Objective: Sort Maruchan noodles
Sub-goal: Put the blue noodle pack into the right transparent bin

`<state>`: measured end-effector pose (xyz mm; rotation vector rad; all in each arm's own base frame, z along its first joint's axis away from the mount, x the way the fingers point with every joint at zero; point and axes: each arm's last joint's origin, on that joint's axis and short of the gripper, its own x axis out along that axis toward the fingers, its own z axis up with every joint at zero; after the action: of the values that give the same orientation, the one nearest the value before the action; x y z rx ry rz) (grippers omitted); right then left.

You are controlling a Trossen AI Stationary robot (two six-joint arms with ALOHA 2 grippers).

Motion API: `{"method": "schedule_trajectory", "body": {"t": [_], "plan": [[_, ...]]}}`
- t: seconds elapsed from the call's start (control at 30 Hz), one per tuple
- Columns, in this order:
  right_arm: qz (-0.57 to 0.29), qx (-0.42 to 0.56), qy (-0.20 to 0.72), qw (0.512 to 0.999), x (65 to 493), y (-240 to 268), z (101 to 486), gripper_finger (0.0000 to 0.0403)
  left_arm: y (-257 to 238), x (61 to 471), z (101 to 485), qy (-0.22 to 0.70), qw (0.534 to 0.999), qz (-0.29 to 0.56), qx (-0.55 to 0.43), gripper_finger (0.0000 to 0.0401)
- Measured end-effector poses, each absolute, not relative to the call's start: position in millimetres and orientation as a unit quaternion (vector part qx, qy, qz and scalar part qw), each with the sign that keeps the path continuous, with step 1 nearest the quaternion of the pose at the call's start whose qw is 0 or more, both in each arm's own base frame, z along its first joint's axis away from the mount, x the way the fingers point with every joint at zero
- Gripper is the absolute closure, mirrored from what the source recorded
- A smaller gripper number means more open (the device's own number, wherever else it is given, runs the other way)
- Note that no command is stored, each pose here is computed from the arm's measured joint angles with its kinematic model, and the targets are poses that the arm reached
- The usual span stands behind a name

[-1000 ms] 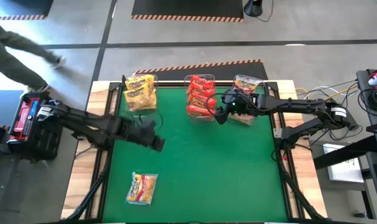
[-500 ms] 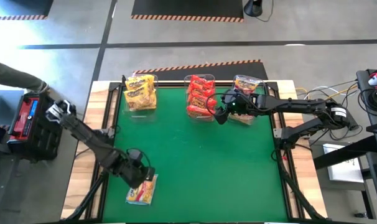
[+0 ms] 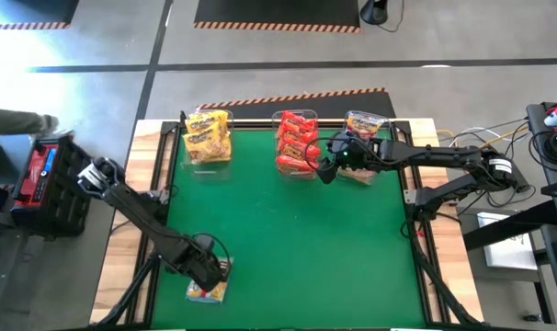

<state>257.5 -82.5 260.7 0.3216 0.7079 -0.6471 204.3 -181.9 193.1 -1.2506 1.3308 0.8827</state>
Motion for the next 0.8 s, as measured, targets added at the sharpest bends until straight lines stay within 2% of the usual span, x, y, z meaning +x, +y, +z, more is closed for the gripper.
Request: {"method": "schedule_trajectory", "body": {"t": [0.5, 0.8], "plan": [[-0.310, 0.154, 0.339, 0.875, 258, -82, 261, 0.0170, -188, 212, 176, 0.575, 0.530, 0.369, -0.502, 0.0246], [-0.310, 0.154, 0.339, 0.875, 258, -82, 261, 0.0170, -166, 231, 173, 0.587, 0.584, 0.328, -0.454, 0.0246]]}}
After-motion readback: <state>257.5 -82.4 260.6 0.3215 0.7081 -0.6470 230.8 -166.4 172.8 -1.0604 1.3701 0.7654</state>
